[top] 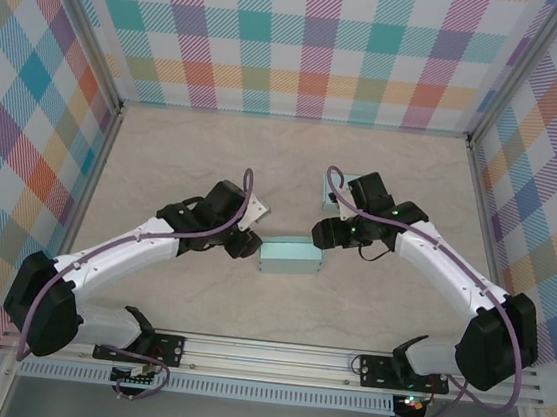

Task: Fold the paper box

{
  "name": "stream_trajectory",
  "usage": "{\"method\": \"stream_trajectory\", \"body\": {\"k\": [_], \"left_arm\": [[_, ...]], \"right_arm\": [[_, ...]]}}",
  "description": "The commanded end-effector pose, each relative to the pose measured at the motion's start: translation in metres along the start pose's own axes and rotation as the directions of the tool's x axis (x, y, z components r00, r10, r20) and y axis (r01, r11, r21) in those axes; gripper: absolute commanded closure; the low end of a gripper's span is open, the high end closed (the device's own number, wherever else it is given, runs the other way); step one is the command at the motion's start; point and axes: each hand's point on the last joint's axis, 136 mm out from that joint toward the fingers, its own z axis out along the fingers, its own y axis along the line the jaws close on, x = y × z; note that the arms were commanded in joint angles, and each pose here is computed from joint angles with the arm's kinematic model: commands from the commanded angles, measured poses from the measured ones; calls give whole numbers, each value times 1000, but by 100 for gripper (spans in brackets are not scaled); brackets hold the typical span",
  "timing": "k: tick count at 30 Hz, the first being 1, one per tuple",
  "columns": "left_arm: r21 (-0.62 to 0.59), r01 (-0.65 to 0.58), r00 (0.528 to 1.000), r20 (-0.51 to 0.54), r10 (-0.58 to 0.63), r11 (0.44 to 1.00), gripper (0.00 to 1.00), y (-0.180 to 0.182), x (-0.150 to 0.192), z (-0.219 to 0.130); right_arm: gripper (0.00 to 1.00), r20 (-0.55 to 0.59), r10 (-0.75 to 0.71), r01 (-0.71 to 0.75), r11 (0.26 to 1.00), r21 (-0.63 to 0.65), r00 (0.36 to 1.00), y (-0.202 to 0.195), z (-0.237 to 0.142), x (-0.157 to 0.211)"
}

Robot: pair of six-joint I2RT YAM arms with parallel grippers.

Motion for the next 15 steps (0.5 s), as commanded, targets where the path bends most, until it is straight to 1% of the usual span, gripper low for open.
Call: {"method": "stream_trajectory", "body": {"k": [1, 10, 15], "left_arm": [[25, -12, 1000, 29, 12, 1000, 51, -7, -15, -1], [2, 12, 1000, 1, -12, 1000, 58, -6, -13, 1], [-6, 29, 1000, -5, -29, 1000, 63, -6, -13, 1]], "right_arm": [[34, 5, -34, 34, 999, -1, 999, 6, -3, -5], [38, -11, -46, 46, 999, 16, 999, 6, 0, -3], [45, -12, -45, 45, 999, 21, 999, 7, -1, -1]]}}
